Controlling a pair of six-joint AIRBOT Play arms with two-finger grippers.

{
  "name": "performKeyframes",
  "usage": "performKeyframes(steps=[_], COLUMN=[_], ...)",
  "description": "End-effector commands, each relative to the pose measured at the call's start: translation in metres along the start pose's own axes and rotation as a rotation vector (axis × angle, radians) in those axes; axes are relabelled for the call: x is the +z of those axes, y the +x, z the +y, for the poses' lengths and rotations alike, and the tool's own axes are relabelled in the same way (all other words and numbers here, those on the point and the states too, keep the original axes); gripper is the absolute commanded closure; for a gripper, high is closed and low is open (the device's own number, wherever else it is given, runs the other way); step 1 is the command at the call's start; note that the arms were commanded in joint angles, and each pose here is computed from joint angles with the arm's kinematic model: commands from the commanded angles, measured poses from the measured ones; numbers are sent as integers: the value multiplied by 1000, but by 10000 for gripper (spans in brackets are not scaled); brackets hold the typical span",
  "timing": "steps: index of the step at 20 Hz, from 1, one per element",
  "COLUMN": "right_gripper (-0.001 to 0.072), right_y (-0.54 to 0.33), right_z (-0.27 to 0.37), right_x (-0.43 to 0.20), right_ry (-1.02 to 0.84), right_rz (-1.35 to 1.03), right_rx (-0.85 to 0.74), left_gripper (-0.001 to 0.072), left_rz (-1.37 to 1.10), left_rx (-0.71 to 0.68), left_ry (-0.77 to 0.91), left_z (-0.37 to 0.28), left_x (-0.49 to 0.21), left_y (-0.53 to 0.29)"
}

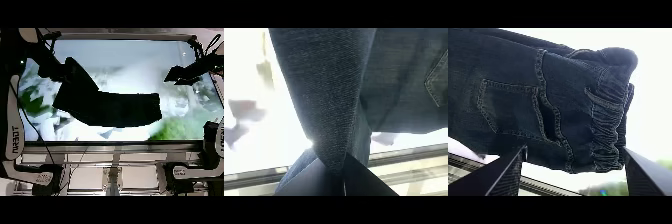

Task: Fold the clothes and pants, and hang the long-sleeved shirts on hangers.

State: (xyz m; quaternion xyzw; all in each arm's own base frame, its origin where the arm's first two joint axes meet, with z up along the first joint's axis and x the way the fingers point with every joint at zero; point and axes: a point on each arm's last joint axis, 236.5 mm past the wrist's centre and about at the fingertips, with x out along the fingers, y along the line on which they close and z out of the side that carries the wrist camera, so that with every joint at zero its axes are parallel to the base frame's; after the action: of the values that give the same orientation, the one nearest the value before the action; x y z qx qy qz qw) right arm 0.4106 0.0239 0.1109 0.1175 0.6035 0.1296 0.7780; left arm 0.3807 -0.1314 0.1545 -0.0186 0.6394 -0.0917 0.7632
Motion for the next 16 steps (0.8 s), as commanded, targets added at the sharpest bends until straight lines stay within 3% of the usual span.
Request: performKeyframes(steps=[1,7,16], right_gripper=[36,36,35], right_y=[0,0,0], right_z=[0,0,0], right_x=[0,2,4], right_ry=[-1,-1,-1], right_rz=[-1,-9,-16], right_rx=[0,-3,-4], left_gripper=[671,671,671], left_rz=[42,12,-75], left_rx=[20,-12,-205], left_ry=[22,94,143], left_z=[-13,-59,-145], left_x=[-4,2,10], left_y=[15,35,42])
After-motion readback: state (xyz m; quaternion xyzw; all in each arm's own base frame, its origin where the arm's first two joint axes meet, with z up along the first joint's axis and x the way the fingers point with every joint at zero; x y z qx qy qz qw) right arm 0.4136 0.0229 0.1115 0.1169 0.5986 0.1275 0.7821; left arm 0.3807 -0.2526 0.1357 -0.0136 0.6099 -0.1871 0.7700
